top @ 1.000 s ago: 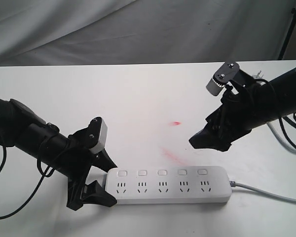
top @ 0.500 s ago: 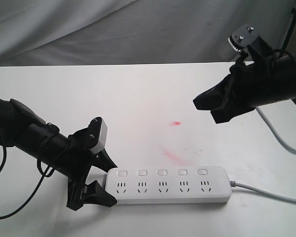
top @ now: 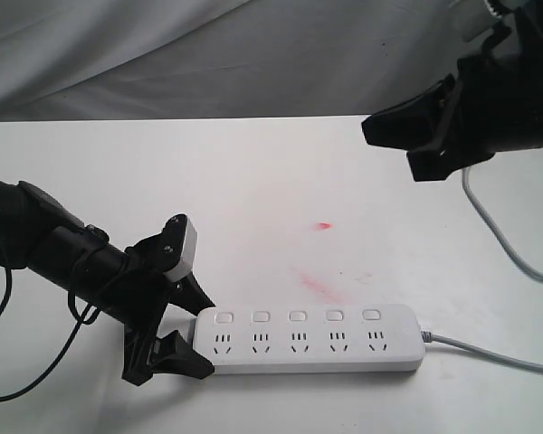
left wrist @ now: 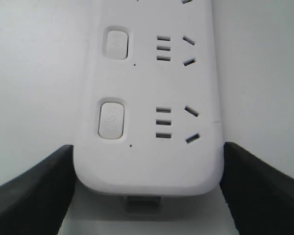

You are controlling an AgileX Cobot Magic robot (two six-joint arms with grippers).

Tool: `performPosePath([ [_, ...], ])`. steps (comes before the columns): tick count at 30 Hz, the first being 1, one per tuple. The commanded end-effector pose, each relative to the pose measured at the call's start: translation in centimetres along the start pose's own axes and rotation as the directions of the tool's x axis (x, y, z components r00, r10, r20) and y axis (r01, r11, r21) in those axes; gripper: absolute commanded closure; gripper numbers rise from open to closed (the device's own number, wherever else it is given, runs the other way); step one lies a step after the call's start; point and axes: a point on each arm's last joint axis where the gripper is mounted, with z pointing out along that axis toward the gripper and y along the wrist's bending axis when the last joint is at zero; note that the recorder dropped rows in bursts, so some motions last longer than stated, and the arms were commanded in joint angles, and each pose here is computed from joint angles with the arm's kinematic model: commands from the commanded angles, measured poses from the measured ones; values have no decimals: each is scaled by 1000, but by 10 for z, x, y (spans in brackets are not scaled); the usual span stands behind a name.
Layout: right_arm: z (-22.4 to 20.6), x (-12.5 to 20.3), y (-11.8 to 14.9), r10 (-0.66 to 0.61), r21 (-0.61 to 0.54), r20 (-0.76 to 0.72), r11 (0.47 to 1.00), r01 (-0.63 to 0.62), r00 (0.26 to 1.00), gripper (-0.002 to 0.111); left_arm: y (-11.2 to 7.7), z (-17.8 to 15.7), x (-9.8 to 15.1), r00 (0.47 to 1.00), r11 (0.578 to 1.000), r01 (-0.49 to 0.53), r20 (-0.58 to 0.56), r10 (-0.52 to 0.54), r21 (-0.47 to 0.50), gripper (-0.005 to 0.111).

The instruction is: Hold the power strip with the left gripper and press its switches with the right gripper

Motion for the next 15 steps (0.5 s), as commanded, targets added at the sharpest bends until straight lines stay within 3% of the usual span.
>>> performPosePath([
  [1, -22, -13, 15, -40, 10, 72, 999, 40, 997, 108, 0, 1, -2, 1000, 1000, -5, 3, 5, -1, 51],
  [7, -45, -24, 31, -99, 31, 135, 995, 95, 986, 108, 0, 1, -2, 1000, 1000, -5, 3, 5, -1, 51],
  [15, -49, -26, 34, -109, 36, 146, 994, 105, 983, 108, 0, 1, -2, 1000, 1000, -5, 3, 5, -1, 51],
])
